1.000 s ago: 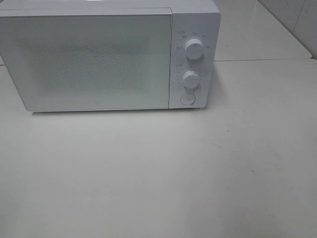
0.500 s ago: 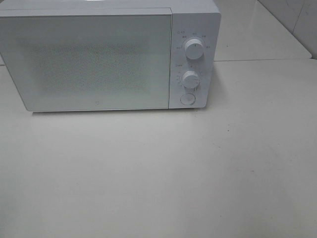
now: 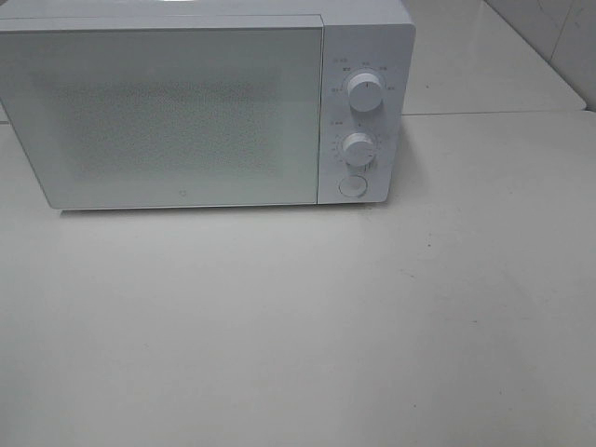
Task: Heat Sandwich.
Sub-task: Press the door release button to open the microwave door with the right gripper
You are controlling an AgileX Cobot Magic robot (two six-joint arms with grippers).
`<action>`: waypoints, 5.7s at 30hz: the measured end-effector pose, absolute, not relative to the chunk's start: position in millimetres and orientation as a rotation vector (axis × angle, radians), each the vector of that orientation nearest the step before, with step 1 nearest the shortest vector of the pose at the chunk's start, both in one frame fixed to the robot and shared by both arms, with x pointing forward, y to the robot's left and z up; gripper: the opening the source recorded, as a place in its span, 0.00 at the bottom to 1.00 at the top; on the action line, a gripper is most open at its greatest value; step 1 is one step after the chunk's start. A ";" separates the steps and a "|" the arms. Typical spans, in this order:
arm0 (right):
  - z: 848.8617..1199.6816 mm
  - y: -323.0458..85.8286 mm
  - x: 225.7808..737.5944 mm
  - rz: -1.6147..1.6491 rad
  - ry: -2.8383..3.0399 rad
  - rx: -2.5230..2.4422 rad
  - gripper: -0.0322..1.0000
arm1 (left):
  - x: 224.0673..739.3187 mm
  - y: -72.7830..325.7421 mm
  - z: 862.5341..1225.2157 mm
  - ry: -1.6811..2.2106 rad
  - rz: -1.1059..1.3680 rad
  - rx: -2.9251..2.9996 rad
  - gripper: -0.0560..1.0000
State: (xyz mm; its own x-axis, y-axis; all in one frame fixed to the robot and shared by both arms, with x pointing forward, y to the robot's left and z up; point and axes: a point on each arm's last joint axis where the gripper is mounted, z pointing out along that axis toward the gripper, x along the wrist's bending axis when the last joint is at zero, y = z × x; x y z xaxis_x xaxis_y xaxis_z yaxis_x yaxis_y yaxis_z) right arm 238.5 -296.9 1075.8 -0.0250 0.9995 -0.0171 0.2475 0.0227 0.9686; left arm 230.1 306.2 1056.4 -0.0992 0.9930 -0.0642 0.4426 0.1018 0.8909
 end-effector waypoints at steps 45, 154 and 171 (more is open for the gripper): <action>1057.1 -296.7 235.3 1.010 1.517 1.491 0.74 | 230.1 306.2 1056.4 1.647 0.949 1.432 0.77; 908.8 -179.0 476.5 1.601 1.653 1.561 0.04 | 230.1 306.2 1056.4 1.647 0.949 1.432 0.77; 882.1 -148.9 524.9 1.762 1.526 1.875 0.04 | 230.1 306.2 1056.4 1.647 0.949 1.432 0.77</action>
